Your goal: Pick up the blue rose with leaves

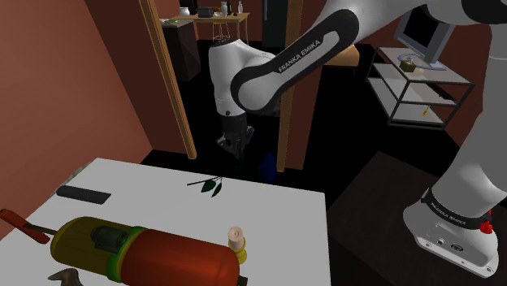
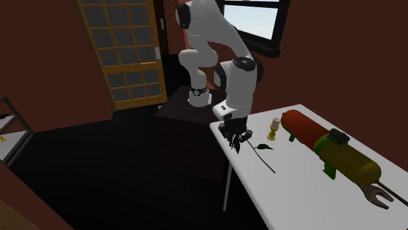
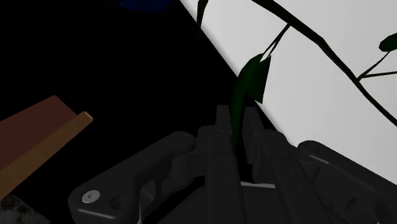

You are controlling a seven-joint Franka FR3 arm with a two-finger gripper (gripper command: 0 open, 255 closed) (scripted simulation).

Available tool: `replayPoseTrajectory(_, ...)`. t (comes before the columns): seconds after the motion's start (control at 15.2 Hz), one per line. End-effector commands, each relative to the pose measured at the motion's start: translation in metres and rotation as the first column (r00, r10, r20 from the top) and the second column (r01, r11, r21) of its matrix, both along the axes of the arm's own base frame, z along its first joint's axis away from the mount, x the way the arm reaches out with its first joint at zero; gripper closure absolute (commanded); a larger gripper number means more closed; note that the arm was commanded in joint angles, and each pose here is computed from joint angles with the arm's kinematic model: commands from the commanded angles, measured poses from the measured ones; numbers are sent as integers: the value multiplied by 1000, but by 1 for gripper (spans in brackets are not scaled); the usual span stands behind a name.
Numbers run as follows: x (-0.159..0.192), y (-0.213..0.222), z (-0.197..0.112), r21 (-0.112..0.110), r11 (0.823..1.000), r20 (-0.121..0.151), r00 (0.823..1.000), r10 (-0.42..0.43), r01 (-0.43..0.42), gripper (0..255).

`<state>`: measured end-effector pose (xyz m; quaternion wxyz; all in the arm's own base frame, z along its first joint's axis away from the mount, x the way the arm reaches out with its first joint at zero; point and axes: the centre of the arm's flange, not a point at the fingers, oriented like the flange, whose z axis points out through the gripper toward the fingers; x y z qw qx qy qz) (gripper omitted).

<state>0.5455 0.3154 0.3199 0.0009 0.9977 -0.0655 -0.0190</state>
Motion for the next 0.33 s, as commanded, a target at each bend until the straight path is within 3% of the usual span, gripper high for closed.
replayPoseTrajectory(0.0, 0, 1, 11, 0, 1000, 0, 1000, 0, 0, 255)
replayPoseTrajectory(0.26, 0, 1, 23, 0, 1000, 0, 1000, 0, 0, 255)
